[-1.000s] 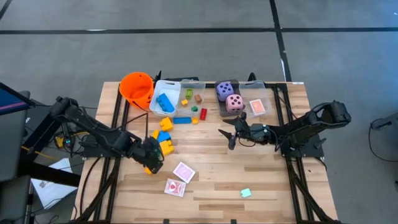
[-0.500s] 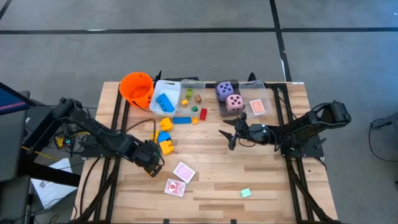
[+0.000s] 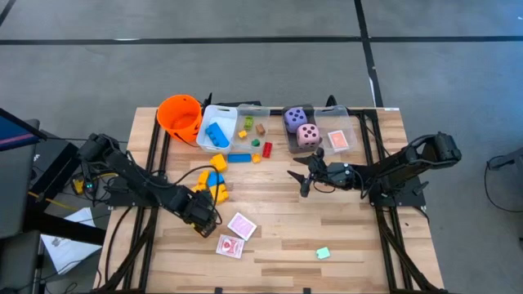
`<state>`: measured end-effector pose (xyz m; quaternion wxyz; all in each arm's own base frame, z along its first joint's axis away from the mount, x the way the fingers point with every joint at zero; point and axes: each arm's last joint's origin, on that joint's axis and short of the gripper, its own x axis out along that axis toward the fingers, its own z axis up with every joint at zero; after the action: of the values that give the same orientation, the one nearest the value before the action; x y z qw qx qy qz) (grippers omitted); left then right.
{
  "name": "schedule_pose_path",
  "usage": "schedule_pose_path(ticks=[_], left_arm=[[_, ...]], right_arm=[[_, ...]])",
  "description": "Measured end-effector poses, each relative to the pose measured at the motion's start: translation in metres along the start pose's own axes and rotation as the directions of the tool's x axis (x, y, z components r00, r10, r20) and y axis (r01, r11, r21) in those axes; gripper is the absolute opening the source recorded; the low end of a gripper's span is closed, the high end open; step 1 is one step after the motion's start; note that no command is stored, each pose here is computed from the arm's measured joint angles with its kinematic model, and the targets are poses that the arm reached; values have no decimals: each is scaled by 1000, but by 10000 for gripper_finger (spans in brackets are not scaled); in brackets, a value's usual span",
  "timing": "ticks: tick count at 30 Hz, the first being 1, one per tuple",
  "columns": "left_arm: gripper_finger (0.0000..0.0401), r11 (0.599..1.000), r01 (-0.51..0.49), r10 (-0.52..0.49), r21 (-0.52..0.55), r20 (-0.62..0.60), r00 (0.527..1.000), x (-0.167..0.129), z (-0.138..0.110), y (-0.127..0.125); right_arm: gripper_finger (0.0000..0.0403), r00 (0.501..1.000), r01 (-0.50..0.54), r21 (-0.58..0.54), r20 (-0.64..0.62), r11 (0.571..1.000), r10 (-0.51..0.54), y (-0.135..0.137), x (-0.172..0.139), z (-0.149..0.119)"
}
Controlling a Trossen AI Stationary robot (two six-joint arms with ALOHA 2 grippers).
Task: Pick & Place Toys
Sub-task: Put the large yellow game piece into the white bin
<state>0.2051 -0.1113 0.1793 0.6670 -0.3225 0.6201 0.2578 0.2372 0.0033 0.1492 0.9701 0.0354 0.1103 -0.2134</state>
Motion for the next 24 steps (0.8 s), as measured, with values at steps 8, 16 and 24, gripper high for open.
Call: schedule_pose_path(ticks=[8,16,24], left_arm=[[177,1000,-16,16,0,134,991,0,4,-2],[126,1000,20,-24,20,217,976,0,7,-6],[126,996,62,-84,66,432,898,-3,15,-16]], right_arm=[[249,1000,3,10,-21,1000,-3,0,0,-2],[249,999,8,18,-50,1000,-7,-1,0,-5],[249,998,10,34,-54,999,-8,-1,0,-6]])
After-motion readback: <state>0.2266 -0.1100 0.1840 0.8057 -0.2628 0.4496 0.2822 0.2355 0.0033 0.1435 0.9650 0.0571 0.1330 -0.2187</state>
